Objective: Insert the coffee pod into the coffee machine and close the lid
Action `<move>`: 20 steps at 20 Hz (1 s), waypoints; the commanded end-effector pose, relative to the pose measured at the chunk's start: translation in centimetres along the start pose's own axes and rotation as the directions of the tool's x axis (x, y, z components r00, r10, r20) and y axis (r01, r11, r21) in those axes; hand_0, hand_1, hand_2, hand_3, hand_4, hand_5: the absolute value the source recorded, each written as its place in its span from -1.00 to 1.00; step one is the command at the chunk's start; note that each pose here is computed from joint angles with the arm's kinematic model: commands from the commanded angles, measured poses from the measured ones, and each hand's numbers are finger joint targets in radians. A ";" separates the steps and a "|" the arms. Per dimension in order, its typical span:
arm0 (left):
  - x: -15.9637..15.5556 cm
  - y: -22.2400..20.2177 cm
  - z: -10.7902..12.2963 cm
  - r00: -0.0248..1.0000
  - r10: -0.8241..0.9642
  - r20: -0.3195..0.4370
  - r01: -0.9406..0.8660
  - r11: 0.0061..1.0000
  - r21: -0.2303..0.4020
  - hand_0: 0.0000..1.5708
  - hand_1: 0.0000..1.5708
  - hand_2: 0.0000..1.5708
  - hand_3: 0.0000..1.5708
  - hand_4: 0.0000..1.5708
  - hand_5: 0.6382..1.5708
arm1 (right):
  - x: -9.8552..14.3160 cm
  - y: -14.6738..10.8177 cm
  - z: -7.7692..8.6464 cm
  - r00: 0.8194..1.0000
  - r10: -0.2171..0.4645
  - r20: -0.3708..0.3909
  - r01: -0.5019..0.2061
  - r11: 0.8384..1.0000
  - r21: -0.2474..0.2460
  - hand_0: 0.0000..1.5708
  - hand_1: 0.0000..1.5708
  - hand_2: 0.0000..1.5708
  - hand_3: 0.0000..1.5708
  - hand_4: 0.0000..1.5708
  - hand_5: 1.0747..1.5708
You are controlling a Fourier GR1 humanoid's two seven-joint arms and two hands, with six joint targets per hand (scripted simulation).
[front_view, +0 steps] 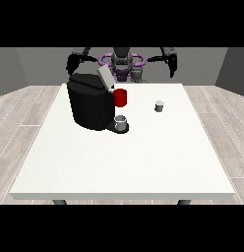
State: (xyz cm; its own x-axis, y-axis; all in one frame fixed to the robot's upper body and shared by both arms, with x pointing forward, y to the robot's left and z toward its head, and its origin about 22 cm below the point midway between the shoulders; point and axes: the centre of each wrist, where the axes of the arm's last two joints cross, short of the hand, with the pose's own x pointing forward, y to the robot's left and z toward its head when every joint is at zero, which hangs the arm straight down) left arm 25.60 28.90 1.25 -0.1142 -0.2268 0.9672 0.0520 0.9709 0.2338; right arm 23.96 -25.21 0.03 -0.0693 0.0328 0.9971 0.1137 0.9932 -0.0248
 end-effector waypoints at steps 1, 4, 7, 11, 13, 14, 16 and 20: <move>1.8 1.9 -2.5 0.997 -0.080 0.017 0.080 0.997 -0.021 -1.00 -1.00 -1.00 -1.00 -1.00 1.00 | -0.2 0.5 -1.5 0.996 -0.039 0.085 0.044 0.997 -0.060 -1.00 -1.00 -1.00 -1.00 -0.72 1.00; 1.7 3.3 -3.8 0.995 -0.069 -0.077 0.066 0.997 -0.040 -1.00 -1.00 -1.00 -1.00 -1.00 1.00 | 0.2 0.2 -1.4 0.997 -0.020 0.068 0.023 0.999 -0.040 -1.00 -1.00 -1.00 -1.00 -0.78 1.00; 0.8 5.1 -5.3 0.989 -0.100 -0.106 0.101 0.995 0.008 -1.00 -1.00 -1.00 -1.00 -1.00 1.00 | 1.8 1.8 -1.3 0.995 -0.031 0.099 0.027 0.999 0.043 -1.00 -1.00 -1.00 -1.00 -0.78 1.00; -1.1 5.9 -5.6 0.975 -0.126 -0.183 0.130 0.992 0.008 -1.00 -1.00 -1.00 -1.00 -1.00 1.00 | 3.0 3.8 -1.1 0.994 -0.049 0.098 0.043 0.997 0.059 -1.00 -1.00 -1.00 -1.00 -0.71 1.00; -1.8 6.3 -5.4 0.978 -0.113 -0.175 0.114 0.993 -0.005 -1.00 -1.00 -1.00 -1.00 -1.00 1.00 | 3.3 0.9 -2.7 0.993 -0.018 0.118 0.015 1.000 0.023 -1.00 -1.00 -1.00 -1.00 -0.85 1.00; -1.4 6.9 -6.6 0.970 -0.122 -0.212 0.127 0.992 0.007 -1.00 -1.00 -1.00 -1.00 -1.00 1.00 | 3.4 2.3 -2.0 0.993 -0.029 0.115 0.023 0.999 0.049 -1.00 -1.00 -1.00 -1.00 -0.70 1.00; -0.6 6.3 -7.9 0.967 -0.166 -0.192 0.170 0.986 0.002 -1.00 -1.00 -1.00 -1.00 -1.00 1.00 | 3.3 4.5 -2.6 0.990 -0.036 0.136 0.029 0.998 0.051 -1.00 -1.00 -1.00 -1.00 -0.64 1.00; -3.1 5.2 -7.1 0.943 -0.219 -0.252 0.214 0.976 -0.048 -1.00 -1.00 -1.00 -1.00 -1.00 1.00 | 1.8 2.4 -2.2 0.998 -0.032 0.063 0.030 0.999 0.040 -1.00 -1.00 -1.00 -1.00 -0.58 1.00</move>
State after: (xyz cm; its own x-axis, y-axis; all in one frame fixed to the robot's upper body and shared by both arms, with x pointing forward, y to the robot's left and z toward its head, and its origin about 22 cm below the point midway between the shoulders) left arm 32.85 34.44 1.38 0.0803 -0.3994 0.9133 0.0472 0.9167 0.3967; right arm 26.48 -22.97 2.28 -0.1752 0.0056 0.9845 0.0673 0.9977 0.0063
